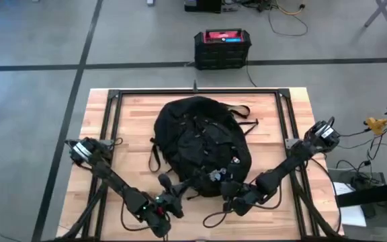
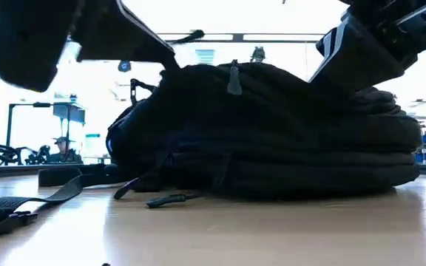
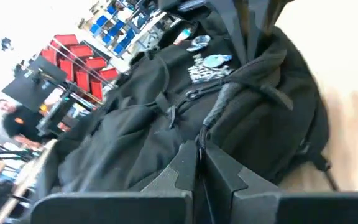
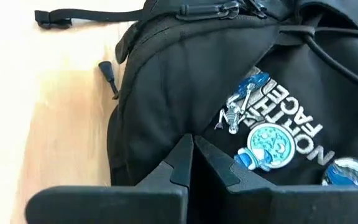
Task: Unpack backpack
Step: Close the black backpack
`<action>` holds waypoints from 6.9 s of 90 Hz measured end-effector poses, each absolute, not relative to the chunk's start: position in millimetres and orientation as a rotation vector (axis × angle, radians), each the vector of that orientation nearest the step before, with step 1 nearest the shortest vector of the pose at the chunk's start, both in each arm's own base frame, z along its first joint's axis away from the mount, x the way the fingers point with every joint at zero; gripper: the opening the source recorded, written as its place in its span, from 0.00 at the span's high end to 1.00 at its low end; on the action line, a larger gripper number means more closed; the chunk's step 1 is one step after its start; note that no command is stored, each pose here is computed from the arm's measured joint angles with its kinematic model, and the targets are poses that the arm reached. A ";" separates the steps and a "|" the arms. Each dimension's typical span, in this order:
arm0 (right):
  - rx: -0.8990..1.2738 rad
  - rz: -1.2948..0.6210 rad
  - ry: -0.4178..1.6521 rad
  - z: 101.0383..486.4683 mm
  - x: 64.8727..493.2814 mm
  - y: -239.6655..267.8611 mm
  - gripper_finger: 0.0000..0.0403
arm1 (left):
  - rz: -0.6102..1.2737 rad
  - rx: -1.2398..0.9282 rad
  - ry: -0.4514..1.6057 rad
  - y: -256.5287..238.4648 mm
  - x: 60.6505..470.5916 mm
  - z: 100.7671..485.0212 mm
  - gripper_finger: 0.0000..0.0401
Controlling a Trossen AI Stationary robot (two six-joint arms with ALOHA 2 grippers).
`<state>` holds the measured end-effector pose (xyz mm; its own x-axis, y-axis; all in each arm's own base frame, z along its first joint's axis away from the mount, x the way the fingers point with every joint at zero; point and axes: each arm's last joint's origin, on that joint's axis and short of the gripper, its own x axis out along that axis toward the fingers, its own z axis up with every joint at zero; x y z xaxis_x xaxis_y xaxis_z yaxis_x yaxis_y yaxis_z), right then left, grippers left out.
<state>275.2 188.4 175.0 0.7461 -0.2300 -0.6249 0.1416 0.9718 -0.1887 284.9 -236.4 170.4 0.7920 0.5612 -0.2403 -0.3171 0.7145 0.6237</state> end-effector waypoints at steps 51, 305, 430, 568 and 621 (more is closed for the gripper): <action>-0.148 -0.194 0.783 166.8 268.2 187.0 1.00 | 0.254 0.634 0.919 -178.9 252.1 183.3 1.00; 0.065 -0.033 0.957 195.8 219.6 185.0 1.00 | -0.495 1.757 0.461 -210.5 400.6 150.1 0.46; 0.086 -0.059 0.963 182.9 207.2 188.3 1.00 | -0.380 1.271 0.428 -207.6 387.6 204.4 1.00; 0.222 0.035 0.882 185.8 235.8 218.8 1.00 | -0.625 0.833 0.856 -150.3 361.2 211.9 1.00; 0.064 0.052 0.826 218.2 230.1 212.5 1.00 | -0.478 0.650 0.766 -164.3 352.0 223.7 1.00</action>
